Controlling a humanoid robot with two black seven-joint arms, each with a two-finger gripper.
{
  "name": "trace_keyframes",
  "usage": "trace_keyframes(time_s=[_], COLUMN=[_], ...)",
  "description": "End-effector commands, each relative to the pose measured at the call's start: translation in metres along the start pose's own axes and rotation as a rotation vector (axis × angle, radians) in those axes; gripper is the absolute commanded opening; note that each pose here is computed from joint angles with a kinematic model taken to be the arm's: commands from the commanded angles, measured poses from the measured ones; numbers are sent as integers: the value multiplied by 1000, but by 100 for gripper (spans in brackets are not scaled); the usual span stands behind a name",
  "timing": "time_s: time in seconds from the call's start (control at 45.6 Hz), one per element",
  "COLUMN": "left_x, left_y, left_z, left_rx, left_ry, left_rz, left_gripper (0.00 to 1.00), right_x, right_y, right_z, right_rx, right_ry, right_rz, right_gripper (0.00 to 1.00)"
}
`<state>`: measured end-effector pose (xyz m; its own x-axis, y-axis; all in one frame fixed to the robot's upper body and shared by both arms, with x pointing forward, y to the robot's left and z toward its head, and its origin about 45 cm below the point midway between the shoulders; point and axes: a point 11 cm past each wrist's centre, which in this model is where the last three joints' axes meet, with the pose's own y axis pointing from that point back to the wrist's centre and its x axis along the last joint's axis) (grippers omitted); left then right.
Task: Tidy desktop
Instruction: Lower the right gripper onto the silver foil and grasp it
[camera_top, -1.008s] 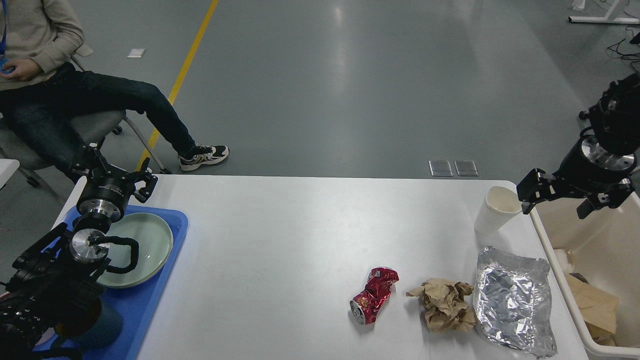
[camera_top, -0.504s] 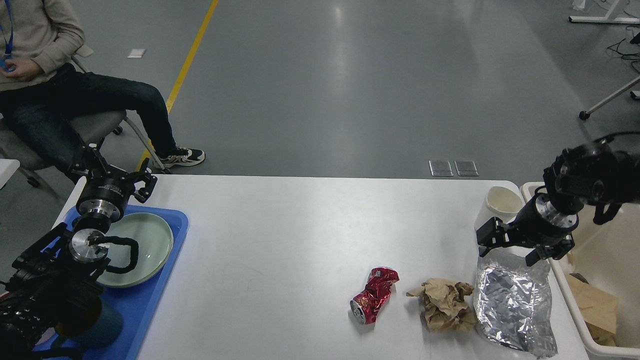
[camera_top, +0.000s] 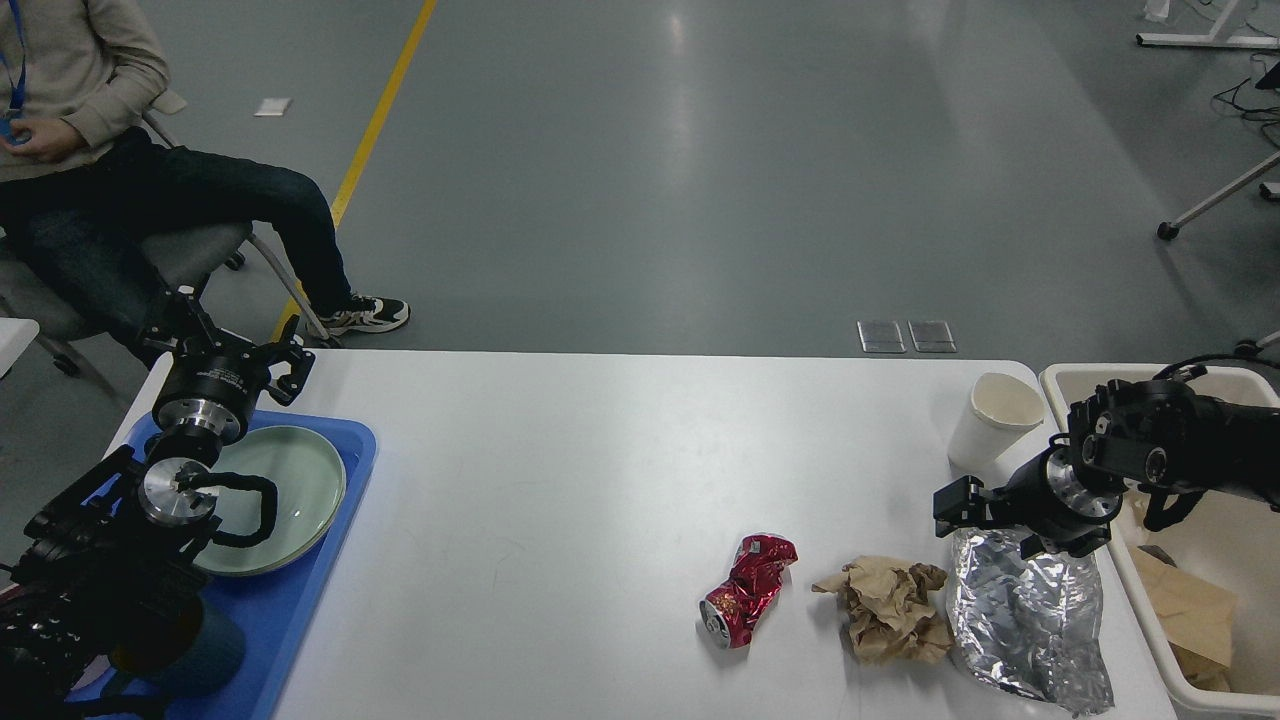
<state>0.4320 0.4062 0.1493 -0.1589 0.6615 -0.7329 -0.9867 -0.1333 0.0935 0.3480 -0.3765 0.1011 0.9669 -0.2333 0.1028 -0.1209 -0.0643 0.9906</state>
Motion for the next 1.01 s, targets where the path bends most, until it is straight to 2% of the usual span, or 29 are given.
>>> trace_keyframes(time_s=[0.0,0.219,0.263,0.329,0.373,0.504,0.57,0.614,0.658,0.789,0.811,0.986], left_x=[0,0,0,0,0,0,0,0,0,0,0,0], left_y=[0,0,0,0,0,0,0,0,0,0,0,0], left_z=[0,0,0,0,0,0,0,0,0,0,0,0], left_rx=[0,0,0,0,0,0,0,0,0,0,0,0], left_ry=[0,0,0,0,0,0,0,0,0,0,0,0], left_rz=[0,0,0,0,0,0,0,0,0,0,0,0], left_gripper=[96,96,96,96,96,96,96,96,96,96,96,96], right_x=[-4,-13,-16,-20,-22,-20,-19,-18,-18,-19,-19,-20], right_y=[-6,-27,-32,-39,-42,-49,-49,-49,-48,-47,-47,-46], right_z=[-2,-6,-5,-2,1,3,3,2,4,11,11,16], right_rx=[13,15,9,-2,-6,0,1,2,-1,-21,-23,-40], right_ry=[-10,-5,0,7,7,4,6,9,9,16,19,30], right_rz=[-4,6,10,18,31,120,141,141,140,136,135,128], right_gripper=[100,99,95,81,76,72,59,40,26,3,0,0])
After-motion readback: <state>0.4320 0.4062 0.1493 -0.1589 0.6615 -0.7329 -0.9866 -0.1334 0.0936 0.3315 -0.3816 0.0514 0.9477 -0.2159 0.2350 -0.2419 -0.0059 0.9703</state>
